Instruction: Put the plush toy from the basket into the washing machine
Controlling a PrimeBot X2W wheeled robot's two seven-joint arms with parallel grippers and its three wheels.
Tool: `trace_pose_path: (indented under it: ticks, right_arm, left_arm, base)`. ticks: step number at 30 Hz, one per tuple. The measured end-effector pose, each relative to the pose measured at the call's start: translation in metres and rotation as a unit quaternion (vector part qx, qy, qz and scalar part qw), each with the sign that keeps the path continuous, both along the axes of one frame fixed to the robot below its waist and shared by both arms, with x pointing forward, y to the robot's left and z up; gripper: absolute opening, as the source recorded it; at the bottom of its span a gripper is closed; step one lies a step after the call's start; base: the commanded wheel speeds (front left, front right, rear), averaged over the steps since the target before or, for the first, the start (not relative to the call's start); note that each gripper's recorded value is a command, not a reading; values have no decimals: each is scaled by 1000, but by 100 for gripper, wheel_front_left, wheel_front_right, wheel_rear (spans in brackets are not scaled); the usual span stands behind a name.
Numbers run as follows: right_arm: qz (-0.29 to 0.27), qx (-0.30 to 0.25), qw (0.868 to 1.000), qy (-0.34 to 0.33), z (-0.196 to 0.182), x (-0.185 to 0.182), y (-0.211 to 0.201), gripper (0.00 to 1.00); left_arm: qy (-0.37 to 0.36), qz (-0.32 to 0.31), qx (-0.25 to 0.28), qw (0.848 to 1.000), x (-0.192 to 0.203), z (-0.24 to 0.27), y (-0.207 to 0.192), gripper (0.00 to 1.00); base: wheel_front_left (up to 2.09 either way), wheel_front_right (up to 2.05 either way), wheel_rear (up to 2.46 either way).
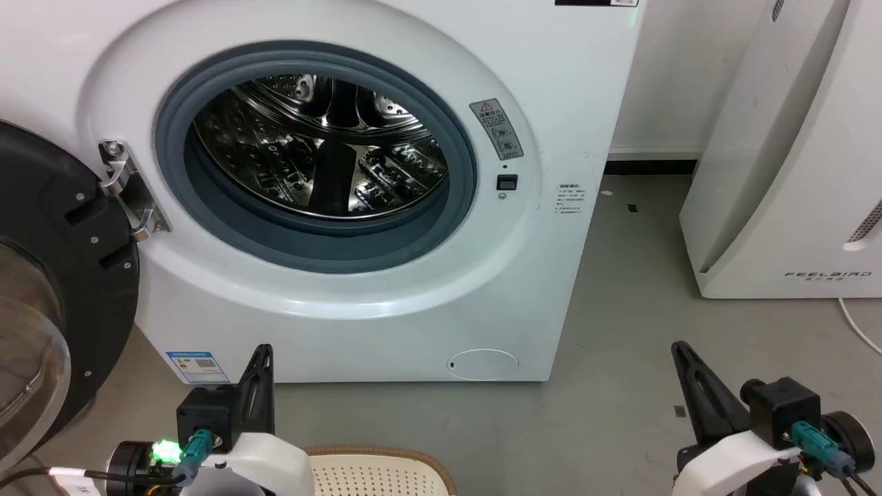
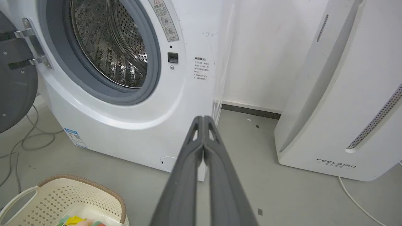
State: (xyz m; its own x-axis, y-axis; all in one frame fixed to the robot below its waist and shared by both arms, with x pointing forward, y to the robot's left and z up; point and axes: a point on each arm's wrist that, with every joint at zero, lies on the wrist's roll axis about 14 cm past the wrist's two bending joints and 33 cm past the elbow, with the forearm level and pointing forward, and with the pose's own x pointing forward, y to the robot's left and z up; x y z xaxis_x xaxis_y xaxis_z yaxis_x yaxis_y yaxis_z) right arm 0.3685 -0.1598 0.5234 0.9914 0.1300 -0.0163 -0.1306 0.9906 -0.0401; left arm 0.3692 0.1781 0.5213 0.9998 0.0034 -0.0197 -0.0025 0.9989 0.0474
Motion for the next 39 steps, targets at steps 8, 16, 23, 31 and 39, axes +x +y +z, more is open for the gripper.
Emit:
trace_pose_path:
  ticks: [8,16,23,31,39]
  right_arm:
    - [0,0,1000,0,0,0,0,0]
    - [0,0,1000,0,0,0,0,0]
    - [0,0,1000,0,0,0,0,0]
    - [0,0,1000,0,0,0,0,100]
    - [0,1,1000,-1,0,0,0,100]
  left_arm:
    - [0,0,0,1000,0,0,0,0]
    - [0,0,0,1000,0,0,0,0]
    - [0,0,0,1000,0,0,0,0]
    - [1,0,0,1000,0,0,0,100]
    - [2,-4,0,1000,0,-2,-3,100]
  base:
    - [0,0,0]
    - [0,0,0]
    - [0,0,0]
    - [0,0,0]
    - [0,0,0]
